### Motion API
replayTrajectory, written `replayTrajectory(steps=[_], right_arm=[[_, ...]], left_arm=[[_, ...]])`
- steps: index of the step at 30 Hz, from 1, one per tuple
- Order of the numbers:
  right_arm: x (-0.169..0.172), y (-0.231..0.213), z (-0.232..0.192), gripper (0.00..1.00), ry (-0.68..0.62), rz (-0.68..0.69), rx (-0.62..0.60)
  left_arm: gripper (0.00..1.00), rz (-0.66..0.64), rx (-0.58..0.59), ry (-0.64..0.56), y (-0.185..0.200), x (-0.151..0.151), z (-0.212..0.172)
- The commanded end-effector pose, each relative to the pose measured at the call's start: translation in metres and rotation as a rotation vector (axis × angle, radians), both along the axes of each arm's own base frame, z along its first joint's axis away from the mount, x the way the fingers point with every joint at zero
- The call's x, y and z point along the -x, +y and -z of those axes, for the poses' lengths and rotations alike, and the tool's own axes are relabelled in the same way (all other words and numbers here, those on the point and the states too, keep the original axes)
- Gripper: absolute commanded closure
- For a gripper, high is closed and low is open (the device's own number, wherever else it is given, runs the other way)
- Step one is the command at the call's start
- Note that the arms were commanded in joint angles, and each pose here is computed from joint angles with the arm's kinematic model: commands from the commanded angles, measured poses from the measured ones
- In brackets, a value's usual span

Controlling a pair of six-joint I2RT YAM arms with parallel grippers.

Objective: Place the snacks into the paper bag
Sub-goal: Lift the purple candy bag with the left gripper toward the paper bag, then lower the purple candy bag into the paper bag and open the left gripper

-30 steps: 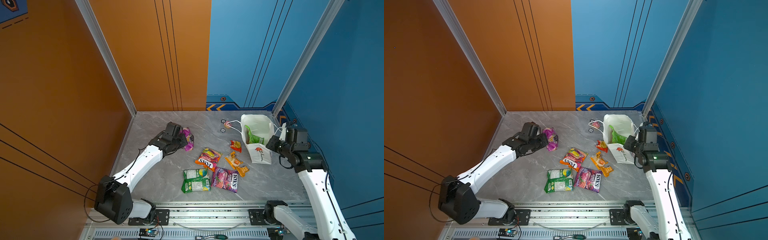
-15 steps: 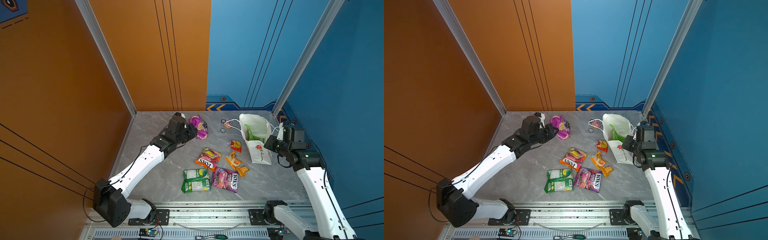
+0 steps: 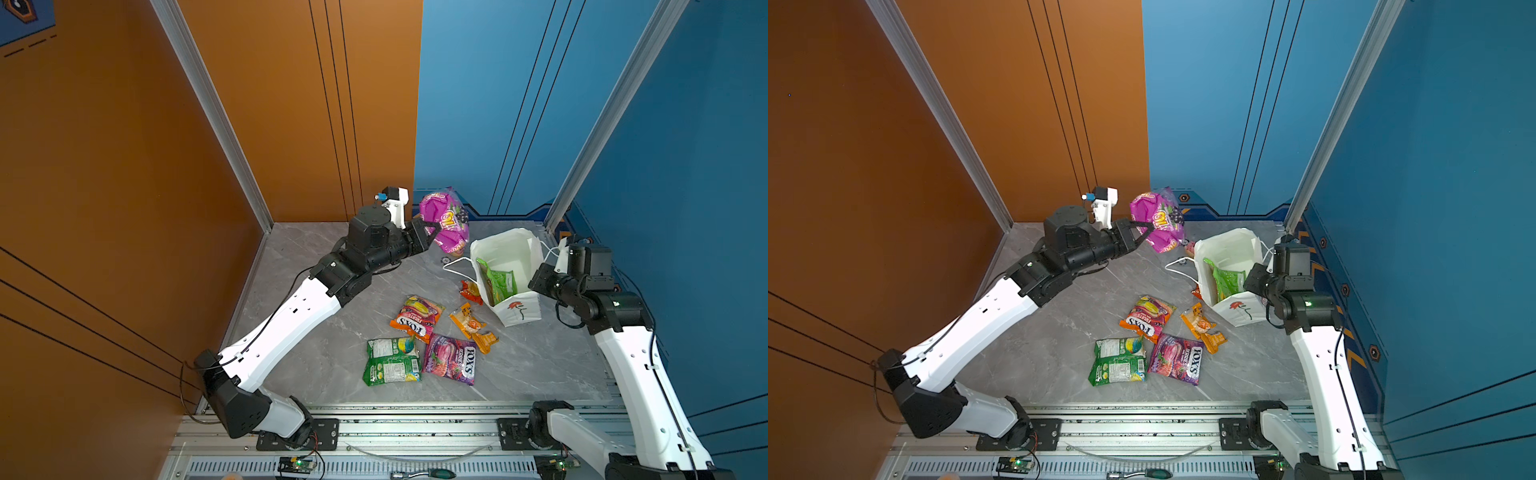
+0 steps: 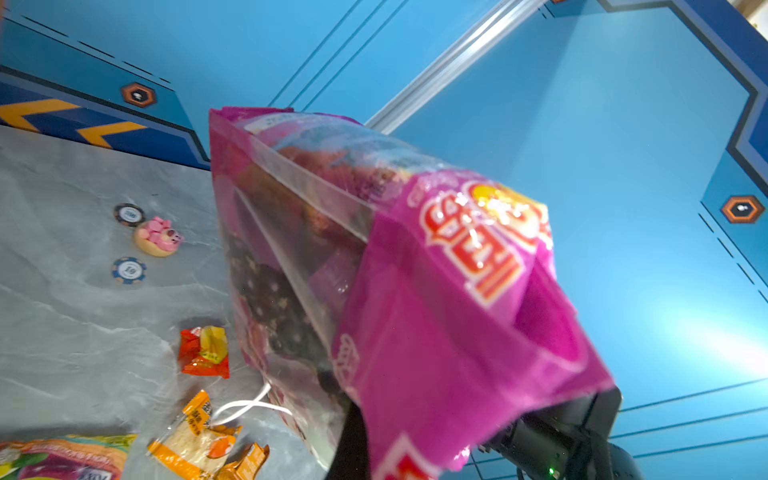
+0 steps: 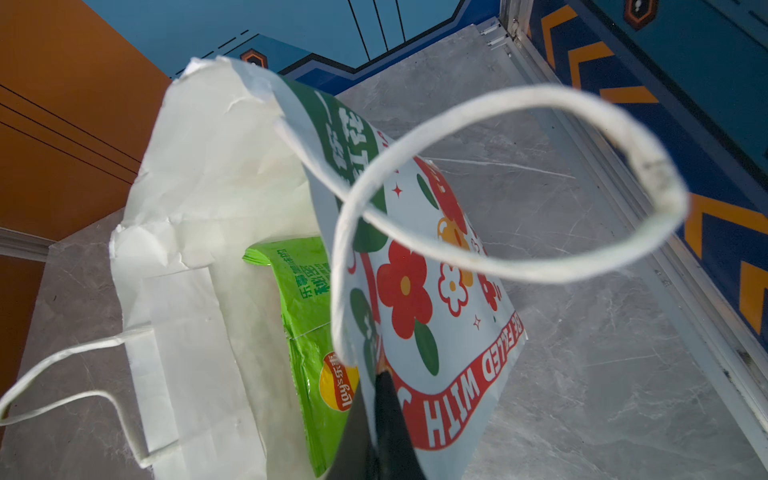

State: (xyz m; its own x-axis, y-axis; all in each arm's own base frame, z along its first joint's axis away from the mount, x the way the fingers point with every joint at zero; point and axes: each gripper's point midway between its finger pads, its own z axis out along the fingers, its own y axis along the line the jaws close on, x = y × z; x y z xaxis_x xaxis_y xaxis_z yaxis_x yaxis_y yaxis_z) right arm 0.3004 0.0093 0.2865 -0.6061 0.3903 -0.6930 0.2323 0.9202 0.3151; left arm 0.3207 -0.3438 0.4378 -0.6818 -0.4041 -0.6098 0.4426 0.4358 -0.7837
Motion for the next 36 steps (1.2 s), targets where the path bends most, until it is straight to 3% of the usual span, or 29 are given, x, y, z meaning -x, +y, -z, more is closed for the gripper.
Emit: replayTrajectory(steps=[1, 13, 36], right_arm=[[-0.004, 0.008, -0.015, 1.0, -0.038, -0.028, -0.036], [-0.011, 0.011, -0.016, 1.0, -0.046, -0.028, -0.063], [-0.014, 0.029, -0.02, 1.0, -0.079, -0.076, -0.159]], left_arm=[[1.0, 0.104, 0.105, -0.168, -0.017, 0.027, -0.063], [1.0, 0.232, 0.127, -0.147, -0.062, 0.05, -0.058], [1.0, 0.279, 0.076, 0.041, -0.129, 0.009, 0.02]])
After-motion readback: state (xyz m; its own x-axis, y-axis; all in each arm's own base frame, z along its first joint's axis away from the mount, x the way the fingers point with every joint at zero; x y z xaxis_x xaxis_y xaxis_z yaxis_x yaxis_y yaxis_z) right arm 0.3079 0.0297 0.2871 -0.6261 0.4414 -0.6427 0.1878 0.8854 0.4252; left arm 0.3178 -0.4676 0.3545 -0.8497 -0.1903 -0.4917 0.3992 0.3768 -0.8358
